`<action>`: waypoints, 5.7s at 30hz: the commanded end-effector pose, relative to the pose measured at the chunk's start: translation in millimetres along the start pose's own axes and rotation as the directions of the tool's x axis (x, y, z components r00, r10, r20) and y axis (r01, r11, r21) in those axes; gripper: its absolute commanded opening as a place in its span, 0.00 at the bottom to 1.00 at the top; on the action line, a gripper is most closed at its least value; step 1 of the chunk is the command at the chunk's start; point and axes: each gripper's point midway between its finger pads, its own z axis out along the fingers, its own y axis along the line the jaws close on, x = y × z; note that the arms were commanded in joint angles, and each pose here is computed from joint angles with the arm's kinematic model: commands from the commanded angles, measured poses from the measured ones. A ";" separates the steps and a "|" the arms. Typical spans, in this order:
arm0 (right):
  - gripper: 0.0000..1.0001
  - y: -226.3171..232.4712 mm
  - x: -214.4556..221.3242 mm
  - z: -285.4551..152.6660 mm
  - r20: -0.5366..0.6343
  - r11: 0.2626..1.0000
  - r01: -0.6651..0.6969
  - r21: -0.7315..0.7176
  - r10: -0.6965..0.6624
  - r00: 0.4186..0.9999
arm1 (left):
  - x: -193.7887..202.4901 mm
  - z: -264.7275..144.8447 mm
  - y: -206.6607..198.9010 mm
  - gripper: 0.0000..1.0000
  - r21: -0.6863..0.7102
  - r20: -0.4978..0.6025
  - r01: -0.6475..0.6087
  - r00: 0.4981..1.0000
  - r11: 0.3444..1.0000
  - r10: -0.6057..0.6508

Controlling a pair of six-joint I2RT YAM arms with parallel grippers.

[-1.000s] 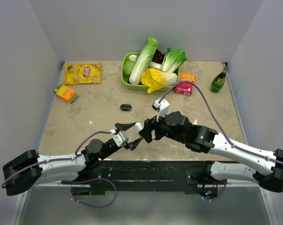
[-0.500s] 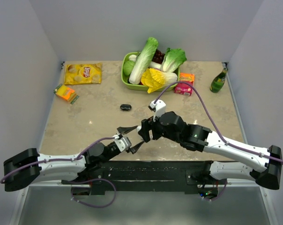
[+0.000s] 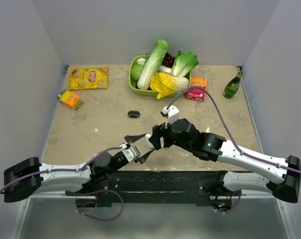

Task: Insert the wireless bluetooth earbuds into the charging case
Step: Open the charging case, then adjust the charging case.

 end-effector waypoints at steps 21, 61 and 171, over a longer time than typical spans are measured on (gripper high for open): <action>0.80 30.8 -28.5 -23.7 0.111 0.964 -0.066 -0.259 0.098 0.989 | -22.8 -0.3 9.5 0.00 -0.052 0.083 -0.016 0.996 0.999 0.021; 0.78 -21.8 -17.3 -14.5 0.104 0.984 -0.162 -0.067 0.169 0.980 | -27.7 -6.1 10.1 0.00 -0.073 0.092 -0.017 0.995 0.997 0.024; 0.00 34.8 -33.8 -72.9 0.182 0.786 0.569 -0.243 -0.539 0.822 | -55.3 15.0 -45.4 0.47 0.459 -0.158 0.444 0.893 0.769 -0.421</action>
